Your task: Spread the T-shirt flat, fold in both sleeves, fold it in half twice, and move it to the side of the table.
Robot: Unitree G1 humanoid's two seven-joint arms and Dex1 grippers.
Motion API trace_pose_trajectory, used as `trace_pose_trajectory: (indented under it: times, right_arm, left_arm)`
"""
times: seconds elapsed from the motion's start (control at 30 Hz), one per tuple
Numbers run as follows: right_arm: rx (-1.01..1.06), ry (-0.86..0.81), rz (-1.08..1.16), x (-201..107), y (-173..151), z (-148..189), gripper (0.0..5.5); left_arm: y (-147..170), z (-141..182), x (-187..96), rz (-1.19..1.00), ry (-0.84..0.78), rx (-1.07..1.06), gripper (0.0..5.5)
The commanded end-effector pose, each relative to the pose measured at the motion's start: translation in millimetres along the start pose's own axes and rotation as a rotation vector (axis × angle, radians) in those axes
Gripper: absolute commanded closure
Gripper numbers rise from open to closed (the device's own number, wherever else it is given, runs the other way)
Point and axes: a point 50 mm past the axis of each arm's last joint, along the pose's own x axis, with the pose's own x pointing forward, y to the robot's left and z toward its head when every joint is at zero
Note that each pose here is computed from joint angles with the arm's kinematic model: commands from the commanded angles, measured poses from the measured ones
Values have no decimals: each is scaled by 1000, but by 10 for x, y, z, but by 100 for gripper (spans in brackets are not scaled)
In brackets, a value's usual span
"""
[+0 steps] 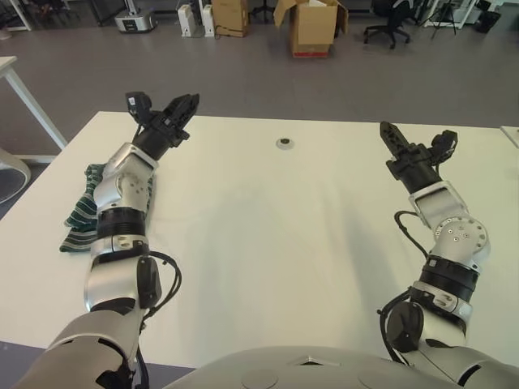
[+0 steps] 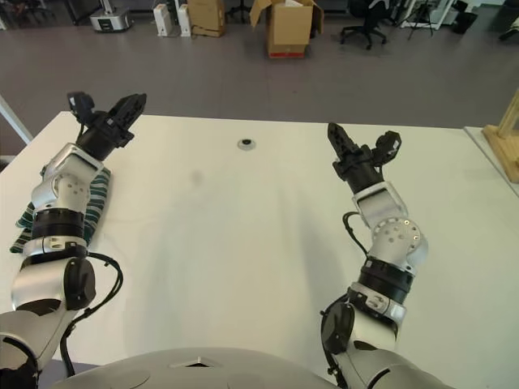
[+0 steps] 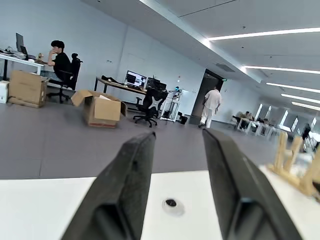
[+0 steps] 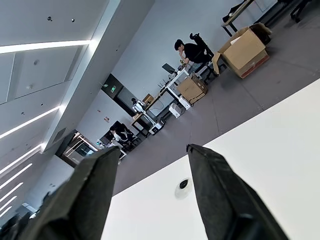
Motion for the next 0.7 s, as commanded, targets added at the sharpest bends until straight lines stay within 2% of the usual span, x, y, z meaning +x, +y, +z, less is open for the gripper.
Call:
trace_pose_trajectory:
  times: [0.03, 0.17, 0.3, 0.37, 0.47, 0.57, 0.7]
  right_arm:
    - [-139, -5, -77, -27, 50, -196, 299]
    - [-257, -7, -120, -72, 15, -250, 299]
    - [-316, 11, -97, -61, 50, -316, 299]
    - [-338, 36, -99, -75, 46, -370, 299]
    - [-430, 129, -122, -71, 25, -513, 299]
    - [-444, 215, -153, -76, 10, -591, 299]
    - [-452, 200, -185, -108, -20, -583, 299]
  left_arm:
    - [-391, -549, 32, 55, 103, -67, 377]
    - [-517, -685, 61, 165, 105, -2, 377]
    - [-582, -800, 54, 162, 142, -36, 377]
    - [-734, -867, 55, 54, 217, -57, 377]
    - [-910, -888, 80, -44, 225, -83, 377]
    - [-884, -908, 101, -20, 207, -102, 377]
    - [-772, -928, 137, 58, 162, -9, 377]
